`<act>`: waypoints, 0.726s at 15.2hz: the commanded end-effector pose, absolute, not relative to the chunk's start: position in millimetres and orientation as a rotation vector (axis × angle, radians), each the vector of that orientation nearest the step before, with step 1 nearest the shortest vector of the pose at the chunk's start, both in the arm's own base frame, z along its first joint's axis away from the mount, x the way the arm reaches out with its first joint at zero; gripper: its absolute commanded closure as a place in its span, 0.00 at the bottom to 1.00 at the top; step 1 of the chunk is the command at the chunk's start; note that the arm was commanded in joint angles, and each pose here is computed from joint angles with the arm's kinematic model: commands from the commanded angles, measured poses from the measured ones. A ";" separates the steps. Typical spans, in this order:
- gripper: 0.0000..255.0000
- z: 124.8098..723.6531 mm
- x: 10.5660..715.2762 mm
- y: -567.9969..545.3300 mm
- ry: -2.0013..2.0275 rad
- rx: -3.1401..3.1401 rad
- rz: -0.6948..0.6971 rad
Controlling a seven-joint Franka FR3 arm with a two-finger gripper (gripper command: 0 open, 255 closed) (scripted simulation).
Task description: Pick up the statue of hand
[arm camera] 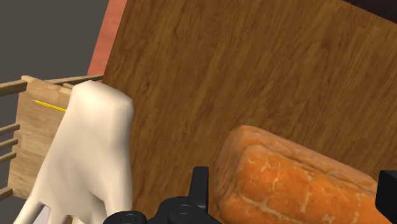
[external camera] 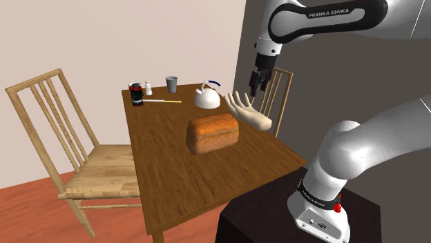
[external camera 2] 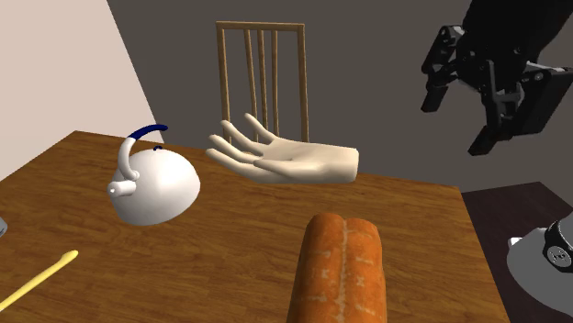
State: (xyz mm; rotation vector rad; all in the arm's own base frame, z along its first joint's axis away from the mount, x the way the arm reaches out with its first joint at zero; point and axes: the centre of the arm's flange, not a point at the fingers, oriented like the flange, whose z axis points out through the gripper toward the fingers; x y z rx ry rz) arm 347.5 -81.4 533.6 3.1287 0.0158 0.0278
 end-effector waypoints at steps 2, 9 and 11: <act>0.00 511.6 367.9 -108.9 0.031 3.138 0.050; 0.00 463.5 417.0 -171.2 0.063 3.162 0.096; 0.00 449.7 431.5 -188.5 0.072 3.169 0.109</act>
